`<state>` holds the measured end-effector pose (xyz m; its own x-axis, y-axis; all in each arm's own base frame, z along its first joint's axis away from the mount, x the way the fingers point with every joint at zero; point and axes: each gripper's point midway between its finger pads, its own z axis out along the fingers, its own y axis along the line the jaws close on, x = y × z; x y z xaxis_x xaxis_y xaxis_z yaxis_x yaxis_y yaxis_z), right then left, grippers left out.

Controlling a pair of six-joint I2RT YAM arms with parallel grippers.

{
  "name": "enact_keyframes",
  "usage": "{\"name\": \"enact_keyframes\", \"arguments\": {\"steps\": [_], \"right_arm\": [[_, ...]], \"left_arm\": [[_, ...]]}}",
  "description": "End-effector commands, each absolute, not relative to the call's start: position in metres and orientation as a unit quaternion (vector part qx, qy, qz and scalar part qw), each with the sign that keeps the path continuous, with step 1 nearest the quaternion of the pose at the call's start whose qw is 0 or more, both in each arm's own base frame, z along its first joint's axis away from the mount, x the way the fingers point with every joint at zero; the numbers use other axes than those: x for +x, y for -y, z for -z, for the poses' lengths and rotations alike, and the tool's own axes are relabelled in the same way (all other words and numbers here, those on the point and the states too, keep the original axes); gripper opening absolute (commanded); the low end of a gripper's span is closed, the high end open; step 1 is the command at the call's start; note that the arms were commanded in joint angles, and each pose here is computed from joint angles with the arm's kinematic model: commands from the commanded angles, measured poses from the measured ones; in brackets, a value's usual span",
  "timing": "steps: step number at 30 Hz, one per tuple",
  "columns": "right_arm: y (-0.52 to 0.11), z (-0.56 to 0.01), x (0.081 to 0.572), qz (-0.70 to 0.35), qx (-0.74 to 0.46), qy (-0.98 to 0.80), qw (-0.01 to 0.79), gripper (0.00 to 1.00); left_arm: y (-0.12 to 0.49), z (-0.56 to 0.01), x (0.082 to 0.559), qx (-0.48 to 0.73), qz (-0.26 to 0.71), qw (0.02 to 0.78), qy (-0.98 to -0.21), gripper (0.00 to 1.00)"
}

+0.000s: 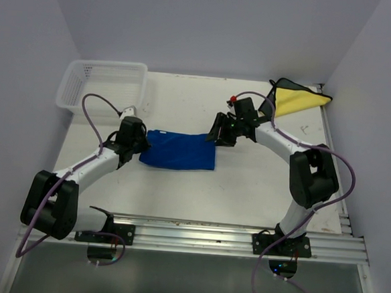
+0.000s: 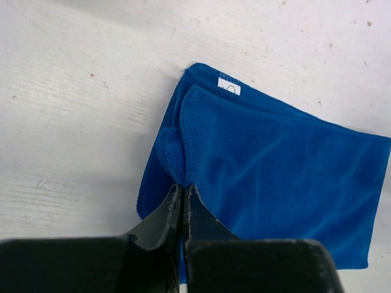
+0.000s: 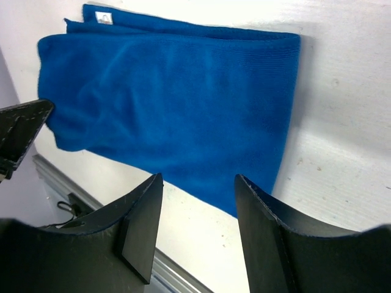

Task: Roll the towels
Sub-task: Fold the towel

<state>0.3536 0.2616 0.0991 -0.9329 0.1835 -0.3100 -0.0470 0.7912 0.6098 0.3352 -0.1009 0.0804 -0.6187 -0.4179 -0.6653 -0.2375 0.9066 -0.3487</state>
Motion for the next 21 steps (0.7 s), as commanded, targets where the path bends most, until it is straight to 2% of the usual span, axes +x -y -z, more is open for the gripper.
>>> {"name": "enact_keyframes", "arguments": {"steps": [1, 3, 4, 5, 6, 8, 14, 21], "right_arm": [[-0.25, -0.099, 0.36, -0.289, 0.035, -0.937, 0.193, 0.55], [-0.242, -0.092, 0.357, -0.268, 0.038, -0.943, 0.193, 0.54], [-0.24, -0.089, 0.357, -0.261, 0.037, -0.944, 0.197, 0.53], [-0.239, -0.083, 0.353, -0.261, 0.037, -0.945, 0.193, 0.52], [-0.239, -0.08, 0.352, -0.261, 0.035, -0.946, 0.191, 0.52], [-0.234, -0.067, 0.346, -0.25, 0.037, -0.95, 0.181, 0.52], [-0.237, -0.052, 0.332, -0.261, 0.029, -0.951, 0.161, 0.52], [-0.241, -0.04, 0.305, -0.268, 0.034, -0.952, 0.143, 0.52]], "left_arm": [[0.096, -0.088, 0.338, -0.179, 0.099, 0.41, -0.889, 0.0], [0.094, -0.077, 0.333, -0.181, 0.094, 0.402, -0.893, 0.02], [0.091, -0.073, 0.332, -0.185, 0.087, 0.401, -0.893, 0.06], [0.089, -0.065, 0.328, -0.187, 0.081, 0.395, -0.896, 0.17], [0.087, -0.064, 0.329, -0.189, 0.076, 0.398, -0.894, 0.25], [0.083, -0.06, 0.329, -0.193, 0.066, 0.396, -0.895, 0.35], [0.074, -0.062, 0.333, -0.203, 0.047, 0.413, -0.887, 0.33], [0.08, -0.076, 0.354, -0.202, 0.064, 0.448, -0.869, 0.38]]}}
